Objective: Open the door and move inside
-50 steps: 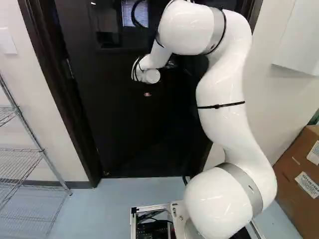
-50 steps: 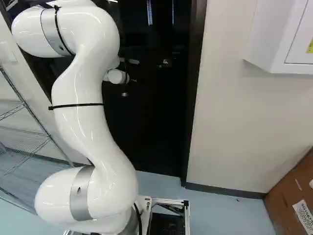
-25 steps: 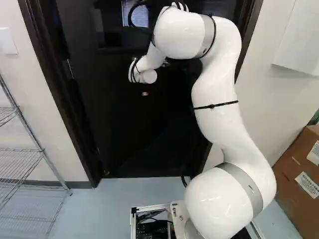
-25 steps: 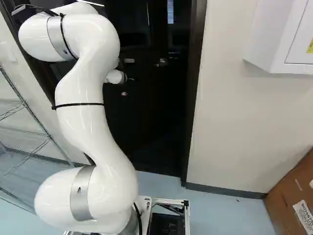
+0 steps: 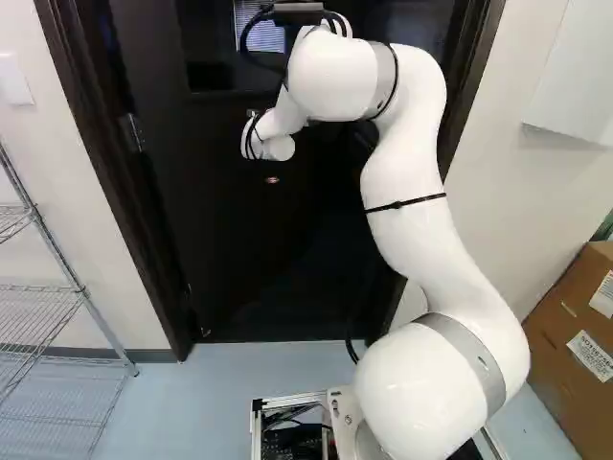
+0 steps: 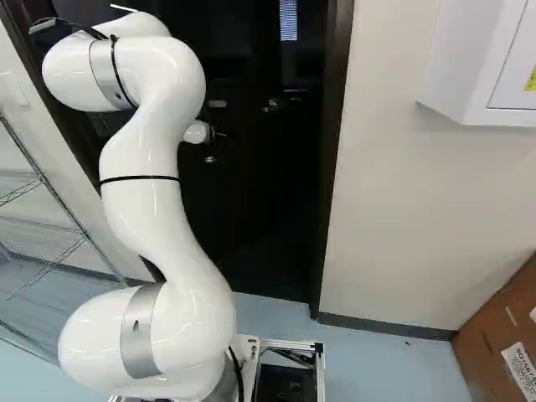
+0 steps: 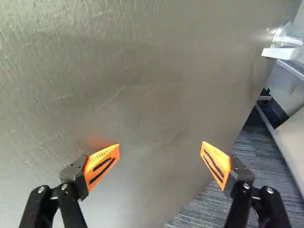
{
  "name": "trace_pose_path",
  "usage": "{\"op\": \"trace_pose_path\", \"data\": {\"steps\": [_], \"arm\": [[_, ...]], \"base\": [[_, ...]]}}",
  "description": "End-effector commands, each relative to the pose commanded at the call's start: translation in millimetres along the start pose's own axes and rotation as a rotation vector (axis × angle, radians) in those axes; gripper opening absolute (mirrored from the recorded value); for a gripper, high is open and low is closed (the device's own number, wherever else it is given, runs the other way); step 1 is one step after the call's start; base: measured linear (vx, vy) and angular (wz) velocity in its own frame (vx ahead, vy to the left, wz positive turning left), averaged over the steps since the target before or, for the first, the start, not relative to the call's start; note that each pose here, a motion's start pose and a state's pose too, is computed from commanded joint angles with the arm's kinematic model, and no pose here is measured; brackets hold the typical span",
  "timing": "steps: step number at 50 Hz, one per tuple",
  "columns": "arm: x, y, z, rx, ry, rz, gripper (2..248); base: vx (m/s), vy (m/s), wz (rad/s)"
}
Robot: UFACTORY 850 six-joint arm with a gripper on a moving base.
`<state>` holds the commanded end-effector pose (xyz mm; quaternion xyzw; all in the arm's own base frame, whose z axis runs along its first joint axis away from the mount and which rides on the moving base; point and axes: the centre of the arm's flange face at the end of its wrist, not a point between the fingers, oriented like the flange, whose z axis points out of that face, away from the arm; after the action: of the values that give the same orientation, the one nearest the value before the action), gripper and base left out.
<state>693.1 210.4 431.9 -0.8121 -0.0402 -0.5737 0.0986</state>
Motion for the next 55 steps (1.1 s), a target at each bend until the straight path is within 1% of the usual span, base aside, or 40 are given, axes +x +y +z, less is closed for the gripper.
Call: {"op": "trace_pose_path", "data": {"steps": [29, 38, 44, 55], "arm": [[0.6, -19.7, 25, 0.026, 0.021, -0.006, 247], [0.6, -23.4, 28, 0.034, 0.025, -0.013, 247], [0.1, -24.2, 25, 0.035, 0.022, -0.015, 247], [-2.6, -27.1, 7, 0.04, 0.005, -0.02, 247]], "base": [[0.0, 0.0, 0.0], [0.0, 0.0, 0.0], [0.0, 0.0, 0.0], [0.0, 0.0, 0.0]]}}
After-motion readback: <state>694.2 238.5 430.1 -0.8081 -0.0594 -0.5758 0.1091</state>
